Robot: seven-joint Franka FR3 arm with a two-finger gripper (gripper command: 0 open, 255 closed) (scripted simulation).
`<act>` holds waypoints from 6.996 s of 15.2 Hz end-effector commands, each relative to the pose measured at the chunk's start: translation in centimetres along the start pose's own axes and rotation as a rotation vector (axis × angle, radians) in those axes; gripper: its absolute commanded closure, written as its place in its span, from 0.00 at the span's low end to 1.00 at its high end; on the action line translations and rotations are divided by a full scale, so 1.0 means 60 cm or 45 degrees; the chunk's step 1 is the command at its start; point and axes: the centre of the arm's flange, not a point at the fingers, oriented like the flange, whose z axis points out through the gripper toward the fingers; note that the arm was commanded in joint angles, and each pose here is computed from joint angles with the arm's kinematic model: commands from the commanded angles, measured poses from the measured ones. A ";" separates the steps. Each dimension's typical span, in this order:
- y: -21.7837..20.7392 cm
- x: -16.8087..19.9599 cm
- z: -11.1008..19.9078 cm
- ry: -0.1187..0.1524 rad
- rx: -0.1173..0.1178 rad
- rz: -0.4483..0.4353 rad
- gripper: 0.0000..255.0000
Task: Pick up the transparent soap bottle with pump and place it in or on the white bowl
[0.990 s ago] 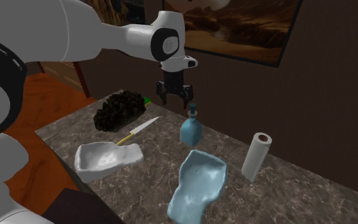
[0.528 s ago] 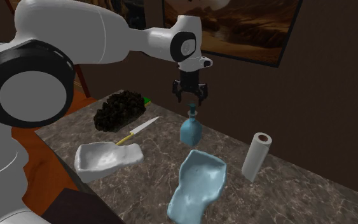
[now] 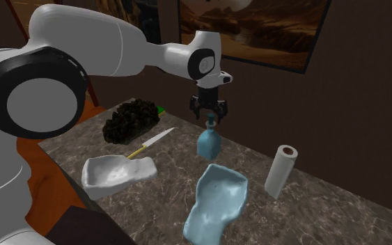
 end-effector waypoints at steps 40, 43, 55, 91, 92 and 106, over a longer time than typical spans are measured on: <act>0.010 0.003 -0.209 0.001 0.000 0.000 1.00; 0.011 0.003 -0.235 0.001 0.000 0.000 1.00; -0.077 -0.088 -0.315 0.001 0.000 0.000 1.00; -0.464 -0.473 -0.355 0.001 0.000 0.000 1.00; -0.464 -0.474 -0.346 0.001 0.000 0.000 1.00; -0.470 -0.475 -0.223 0.001 0.000 0.000 1.00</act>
